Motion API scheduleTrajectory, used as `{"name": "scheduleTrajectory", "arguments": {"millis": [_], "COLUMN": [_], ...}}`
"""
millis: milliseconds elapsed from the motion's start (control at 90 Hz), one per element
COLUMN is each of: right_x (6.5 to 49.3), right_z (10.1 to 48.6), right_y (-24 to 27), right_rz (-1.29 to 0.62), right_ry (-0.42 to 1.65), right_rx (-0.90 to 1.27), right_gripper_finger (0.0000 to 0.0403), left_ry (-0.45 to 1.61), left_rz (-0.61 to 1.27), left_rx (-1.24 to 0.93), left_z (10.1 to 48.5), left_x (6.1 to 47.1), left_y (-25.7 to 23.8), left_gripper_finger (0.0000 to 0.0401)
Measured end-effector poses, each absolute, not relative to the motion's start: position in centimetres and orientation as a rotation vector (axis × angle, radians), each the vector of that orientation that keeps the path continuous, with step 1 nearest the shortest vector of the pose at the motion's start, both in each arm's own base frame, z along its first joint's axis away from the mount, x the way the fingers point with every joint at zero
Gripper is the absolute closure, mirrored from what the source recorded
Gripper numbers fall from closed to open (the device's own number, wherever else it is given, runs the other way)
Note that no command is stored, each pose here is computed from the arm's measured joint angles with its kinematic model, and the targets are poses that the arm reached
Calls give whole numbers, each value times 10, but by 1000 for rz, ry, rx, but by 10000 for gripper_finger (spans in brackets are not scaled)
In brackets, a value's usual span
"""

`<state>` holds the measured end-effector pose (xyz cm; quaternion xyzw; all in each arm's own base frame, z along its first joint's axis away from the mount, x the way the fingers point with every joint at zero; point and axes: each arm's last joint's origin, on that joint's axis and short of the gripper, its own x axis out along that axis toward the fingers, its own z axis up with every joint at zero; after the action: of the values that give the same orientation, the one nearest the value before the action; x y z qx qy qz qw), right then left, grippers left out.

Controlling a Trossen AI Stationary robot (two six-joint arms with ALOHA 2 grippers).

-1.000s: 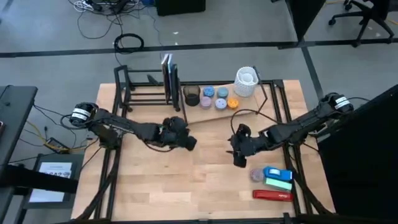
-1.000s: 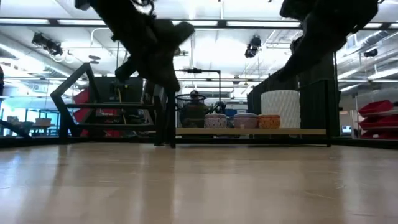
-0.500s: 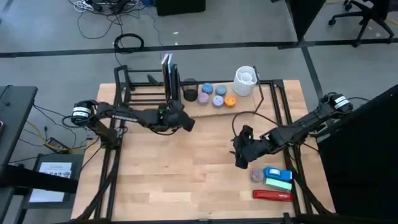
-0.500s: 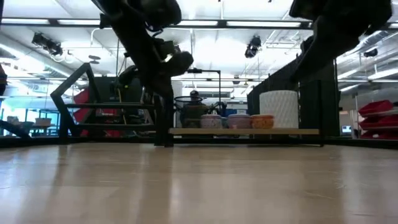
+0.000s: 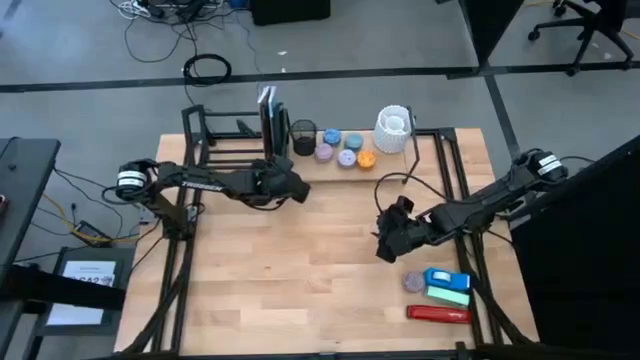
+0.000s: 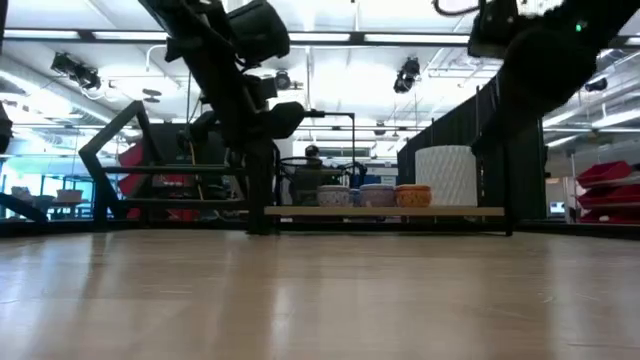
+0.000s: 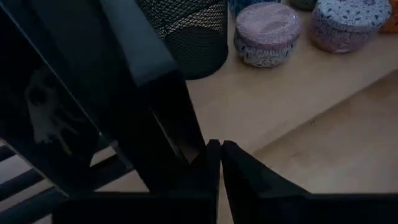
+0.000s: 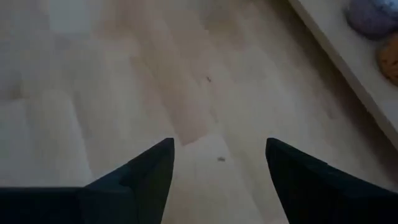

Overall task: Stock shelves
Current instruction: Adjust the shelf on the table, then remove the yellow scented candle from the shelf

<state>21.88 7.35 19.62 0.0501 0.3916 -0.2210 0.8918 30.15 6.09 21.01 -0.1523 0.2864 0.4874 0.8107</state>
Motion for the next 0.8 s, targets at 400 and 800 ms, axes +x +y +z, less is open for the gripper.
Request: {"name": "scheduleTrajectory", "arguments": {"millis": [400,800], "right_x": [232,261], "right_z": [190,237], "right_y": [36,-67], "right_rz": [-501,-554], "right_ry": [775,642], "right_rx": [17,107], "right_gripper_finger": [189,143], "left_ry": [446,400], "left_rz": [904,740], "left_rx": [-238,-200], "left_z": [276,304], "left_x": [333,341], "left_y": [25,-22], "left_gripper_finger": [401,401]}}
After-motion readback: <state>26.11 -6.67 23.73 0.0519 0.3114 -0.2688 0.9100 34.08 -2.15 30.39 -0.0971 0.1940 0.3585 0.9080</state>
